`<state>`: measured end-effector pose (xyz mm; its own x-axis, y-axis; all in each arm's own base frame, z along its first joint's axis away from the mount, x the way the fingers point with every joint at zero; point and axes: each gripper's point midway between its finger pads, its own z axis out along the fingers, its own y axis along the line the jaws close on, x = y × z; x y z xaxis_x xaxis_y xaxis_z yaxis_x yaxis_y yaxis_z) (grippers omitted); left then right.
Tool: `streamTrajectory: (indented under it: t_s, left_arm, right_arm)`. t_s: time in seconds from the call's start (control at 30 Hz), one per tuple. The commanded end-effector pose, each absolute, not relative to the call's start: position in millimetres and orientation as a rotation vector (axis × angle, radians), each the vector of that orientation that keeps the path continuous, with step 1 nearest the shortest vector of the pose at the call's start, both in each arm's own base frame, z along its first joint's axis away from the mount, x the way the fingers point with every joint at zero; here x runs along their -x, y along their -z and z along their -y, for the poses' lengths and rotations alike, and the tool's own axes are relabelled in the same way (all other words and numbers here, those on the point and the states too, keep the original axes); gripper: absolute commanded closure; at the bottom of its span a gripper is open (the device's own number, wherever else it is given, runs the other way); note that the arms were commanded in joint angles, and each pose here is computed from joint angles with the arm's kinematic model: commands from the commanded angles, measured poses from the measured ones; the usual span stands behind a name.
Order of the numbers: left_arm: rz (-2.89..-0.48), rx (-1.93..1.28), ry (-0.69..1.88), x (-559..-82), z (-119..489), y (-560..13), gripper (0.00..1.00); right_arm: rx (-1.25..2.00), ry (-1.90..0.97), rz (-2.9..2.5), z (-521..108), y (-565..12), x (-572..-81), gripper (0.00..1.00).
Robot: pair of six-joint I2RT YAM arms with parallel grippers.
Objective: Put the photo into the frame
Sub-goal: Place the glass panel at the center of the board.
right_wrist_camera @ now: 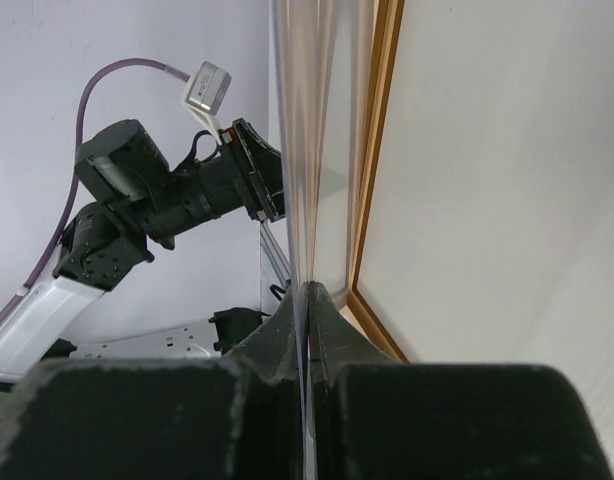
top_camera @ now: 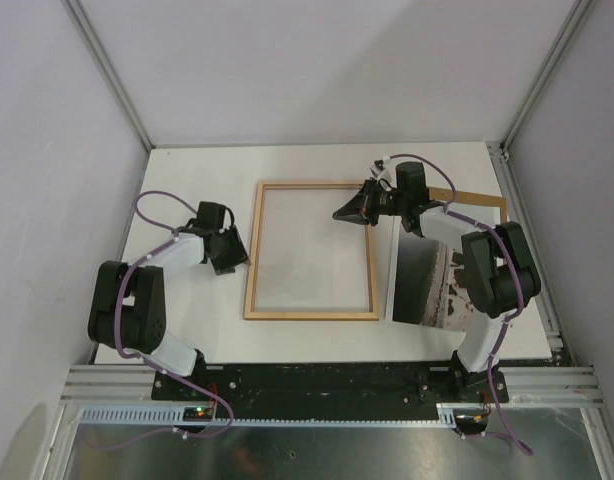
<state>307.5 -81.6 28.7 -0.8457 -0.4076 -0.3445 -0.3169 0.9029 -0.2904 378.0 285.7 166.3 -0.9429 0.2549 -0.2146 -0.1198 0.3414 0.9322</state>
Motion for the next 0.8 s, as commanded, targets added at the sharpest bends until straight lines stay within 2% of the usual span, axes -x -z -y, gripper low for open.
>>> streamTrajectory:
  t_s: [0.0,0.77]
  left_arm:
    - [-2.655,0.540,0.276,-313.2,81.1,-28.6,0.48]
    - [-2.685,0.531,0.226,-308.0,79.4,-20.5,0.53]
  right_arm:
    - [-0.065,-1.684,-2.240,-288.6,-174.7,-379.3,1.00]
    - [-0.079,-1.695,-2.252,-286.1,-163.3,-383.4,1.00]
